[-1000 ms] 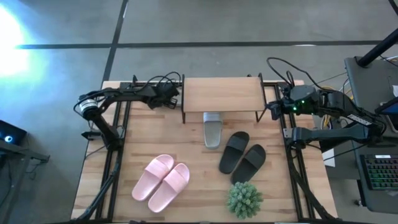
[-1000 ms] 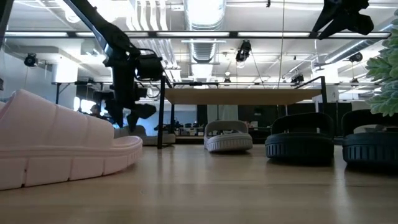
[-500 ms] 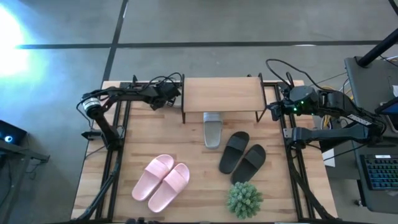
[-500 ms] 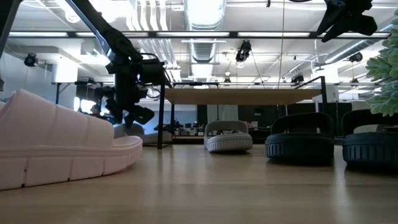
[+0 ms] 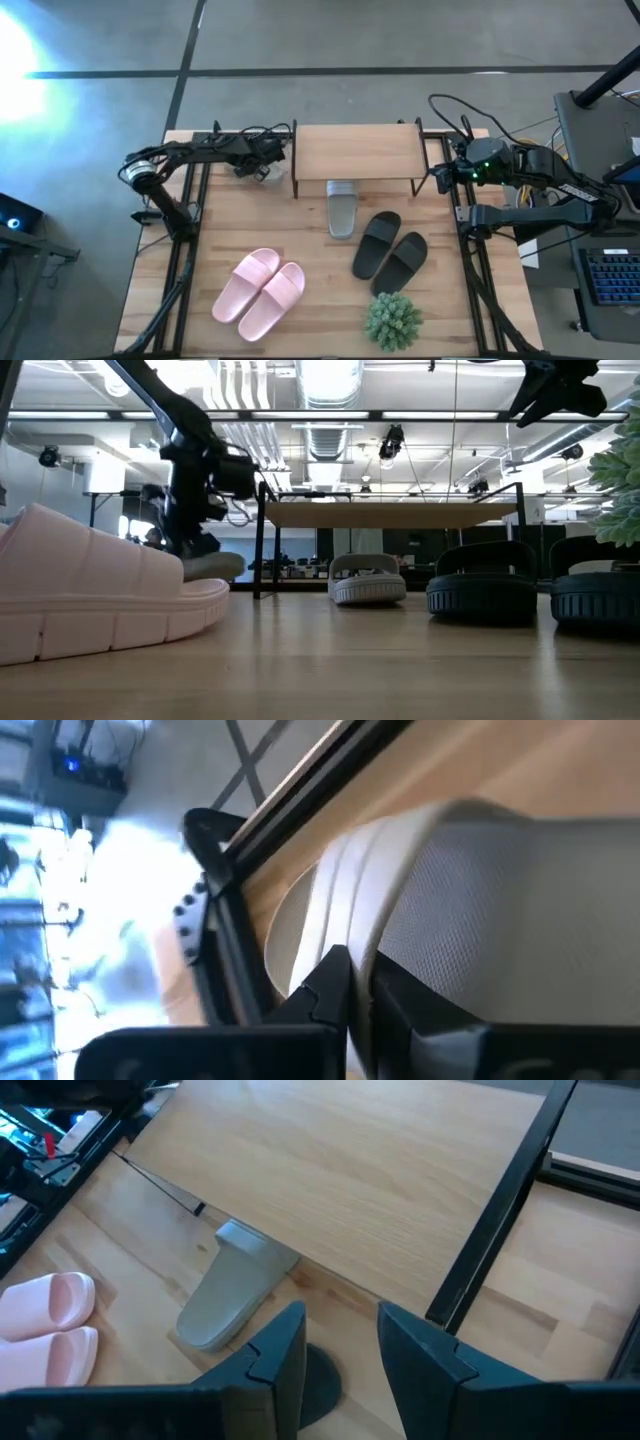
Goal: Pick and place slides into the shelf
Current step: Put the gray slides under the shelf
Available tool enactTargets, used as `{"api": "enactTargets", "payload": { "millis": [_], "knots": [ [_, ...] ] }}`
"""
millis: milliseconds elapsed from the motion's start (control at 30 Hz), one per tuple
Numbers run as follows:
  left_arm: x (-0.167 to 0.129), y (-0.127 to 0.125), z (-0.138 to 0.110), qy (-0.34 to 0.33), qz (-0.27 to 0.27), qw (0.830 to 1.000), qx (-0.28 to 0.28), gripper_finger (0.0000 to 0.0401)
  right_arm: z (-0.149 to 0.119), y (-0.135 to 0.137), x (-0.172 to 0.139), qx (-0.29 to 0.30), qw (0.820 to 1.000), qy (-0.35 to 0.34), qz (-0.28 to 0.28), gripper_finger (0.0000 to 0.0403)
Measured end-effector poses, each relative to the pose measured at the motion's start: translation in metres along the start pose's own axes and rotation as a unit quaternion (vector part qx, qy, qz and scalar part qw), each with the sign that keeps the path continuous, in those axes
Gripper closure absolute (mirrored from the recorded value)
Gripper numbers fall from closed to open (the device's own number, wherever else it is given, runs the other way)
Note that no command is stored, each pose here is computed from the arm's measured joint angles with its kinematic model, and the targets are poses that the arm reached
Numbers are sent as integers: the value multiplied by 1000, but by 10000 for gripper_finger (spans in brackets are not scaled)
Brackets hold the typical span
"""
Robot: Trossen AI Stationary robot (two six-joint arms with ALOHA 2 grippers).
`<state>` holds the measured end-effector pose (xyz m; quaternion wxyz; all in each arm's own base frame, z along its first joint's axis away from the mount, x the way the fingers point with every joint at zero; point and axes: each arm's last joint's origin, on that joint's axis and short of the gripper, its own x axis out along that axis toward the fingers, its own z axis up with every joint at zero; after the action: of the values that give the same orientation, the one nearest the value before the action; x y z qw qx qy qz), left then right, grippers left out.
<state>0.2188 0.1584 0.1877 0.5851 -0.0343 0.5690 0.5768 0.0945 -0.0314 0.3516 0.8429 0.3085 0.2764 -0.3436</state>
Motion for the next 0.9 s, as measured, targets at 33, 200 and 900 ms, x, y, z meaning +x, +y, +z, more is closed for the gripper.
{"api": "enactTargets", "payload": {
  "millis": [33, 200, 900],
  "knots": [
    [-10, 5, -4, 1, -2, 1000, 15, 399, 0, 0, 0, -1, 1000, 0, 0, 284],
    [-67, 25, -31, -24, -89, 992, 88, 400, 0, 0, 0, -3, 1000, -3, -3, 286],
    [-270, -60, -45, -391, -465, 762, 222, 401, 0, 0, 0, -12, 1000, -2, -2, 299]
  ]
}}
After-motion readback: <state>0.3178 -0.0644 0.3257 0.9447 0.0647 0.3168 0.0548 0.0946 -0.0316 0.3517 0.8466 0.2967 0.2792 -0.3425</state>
